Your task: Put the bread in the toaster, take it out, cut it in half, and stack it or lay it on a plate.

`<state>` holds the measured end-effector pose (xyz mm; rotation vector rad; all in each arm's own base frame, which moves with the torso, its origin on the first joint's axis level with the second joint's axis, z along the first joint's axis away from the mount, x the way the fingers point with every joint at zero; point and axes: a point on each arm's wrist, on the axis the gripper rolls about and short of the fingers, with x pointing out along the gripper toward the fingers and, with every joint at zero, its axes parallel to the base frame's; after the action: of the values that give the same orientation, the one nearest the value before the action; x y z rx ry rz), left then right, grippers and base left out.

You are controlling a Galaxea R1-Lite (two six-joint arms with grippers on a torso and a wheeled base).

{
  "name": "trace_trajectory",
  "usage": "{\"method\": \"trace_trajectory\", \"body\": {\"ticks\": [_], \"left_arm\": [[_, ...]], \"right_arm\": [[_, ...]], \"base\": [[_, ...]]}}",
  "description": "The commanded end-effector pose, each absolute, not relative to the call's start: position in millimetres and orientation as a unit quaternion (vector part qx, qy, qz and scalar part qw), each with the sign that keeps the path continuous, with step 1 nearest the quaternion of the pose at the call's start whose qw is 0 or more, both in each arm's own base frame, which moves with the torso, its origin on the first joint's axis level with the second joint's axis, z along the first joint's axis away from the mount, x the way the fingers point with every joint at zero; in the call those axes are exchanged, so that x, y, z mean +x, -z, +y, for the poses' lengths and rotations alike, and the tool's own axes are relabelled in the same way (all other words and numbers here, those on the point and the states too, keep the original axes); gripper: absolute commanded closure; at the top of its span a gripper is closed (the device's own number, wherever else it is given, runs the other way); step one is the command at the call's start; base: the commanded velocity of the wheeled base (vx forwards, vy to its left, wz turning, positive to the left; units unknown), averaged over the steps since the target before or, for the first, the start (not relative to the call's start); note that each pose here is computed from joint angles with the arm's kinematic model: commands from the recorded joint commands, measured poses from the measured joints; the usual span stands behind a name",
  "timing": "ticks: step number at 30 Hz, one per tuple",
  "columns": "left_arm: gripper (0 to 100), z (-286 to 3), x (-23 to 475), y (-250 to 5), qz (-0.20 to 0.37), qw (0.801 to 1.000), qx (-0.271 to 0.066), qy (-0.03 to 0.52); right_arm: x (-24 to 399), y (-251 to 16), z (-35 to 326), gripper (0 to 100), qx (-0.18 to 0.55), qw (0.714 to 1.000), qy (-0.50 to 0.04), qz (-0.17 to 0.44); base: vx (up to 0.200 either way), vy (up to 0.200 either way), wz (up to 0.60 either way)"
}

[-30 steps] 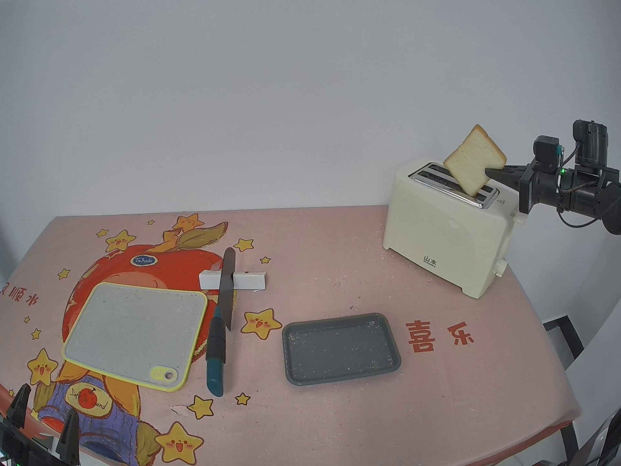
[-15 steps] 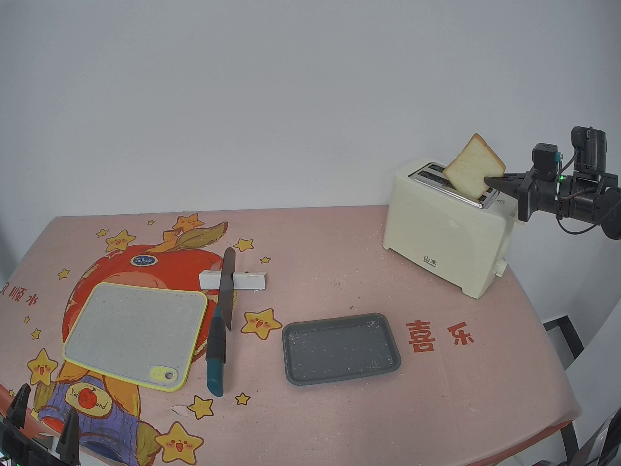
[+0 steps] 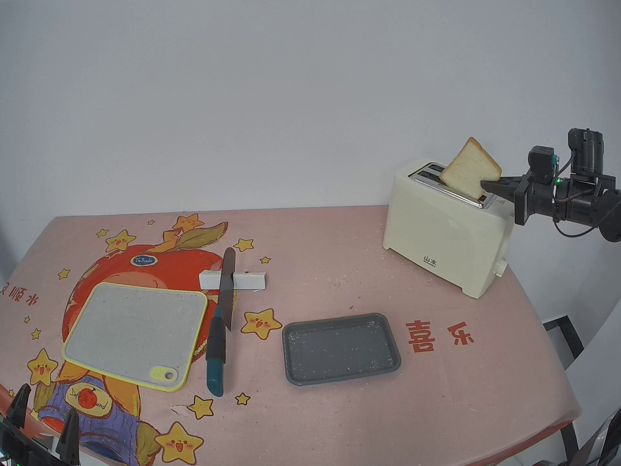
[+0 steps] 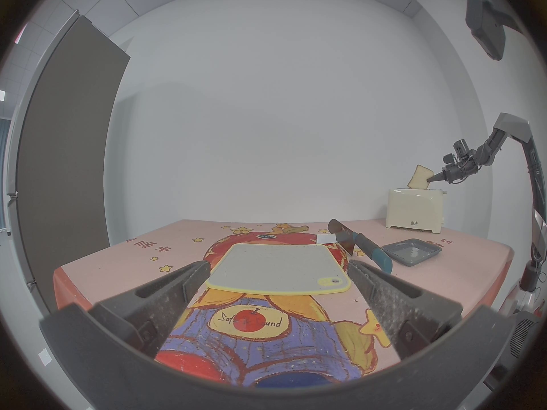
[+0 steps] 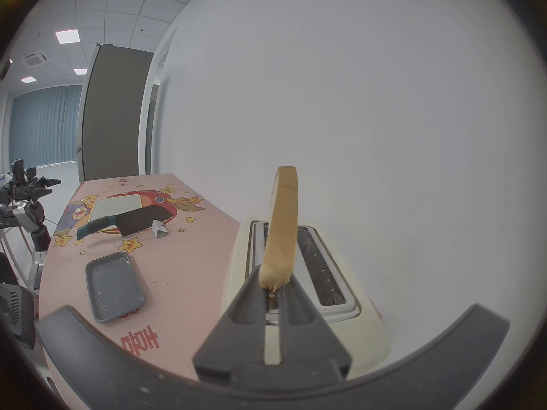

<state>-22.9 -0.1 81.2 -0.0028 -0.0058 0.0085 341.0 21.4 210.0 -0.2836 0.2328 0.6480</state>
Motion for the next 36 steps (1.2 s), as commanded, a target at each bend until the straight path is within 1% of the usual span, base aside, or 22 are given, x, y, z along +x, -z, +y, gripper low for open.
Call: {"method": "trace_trajectory", "body": {"ticks": [1,36], "left_arm": [[0,-0.1,-22.6,-76.0,-0.001,1.000,-0.002,-0.005],[0,0.0,-22.6,-76.0,-0.001,1.000,-0.002,-0.005]], "right_arm": [[340.8,-210.2,22.8,100,-0.140,0.932,-0.313,0.114],[341.4,-209.0,22.2,100,-0.141,0.933,-0.310,0.117]], "base": [[0.000,0.000,0.00],[0.000,0.000,0.00]]}}
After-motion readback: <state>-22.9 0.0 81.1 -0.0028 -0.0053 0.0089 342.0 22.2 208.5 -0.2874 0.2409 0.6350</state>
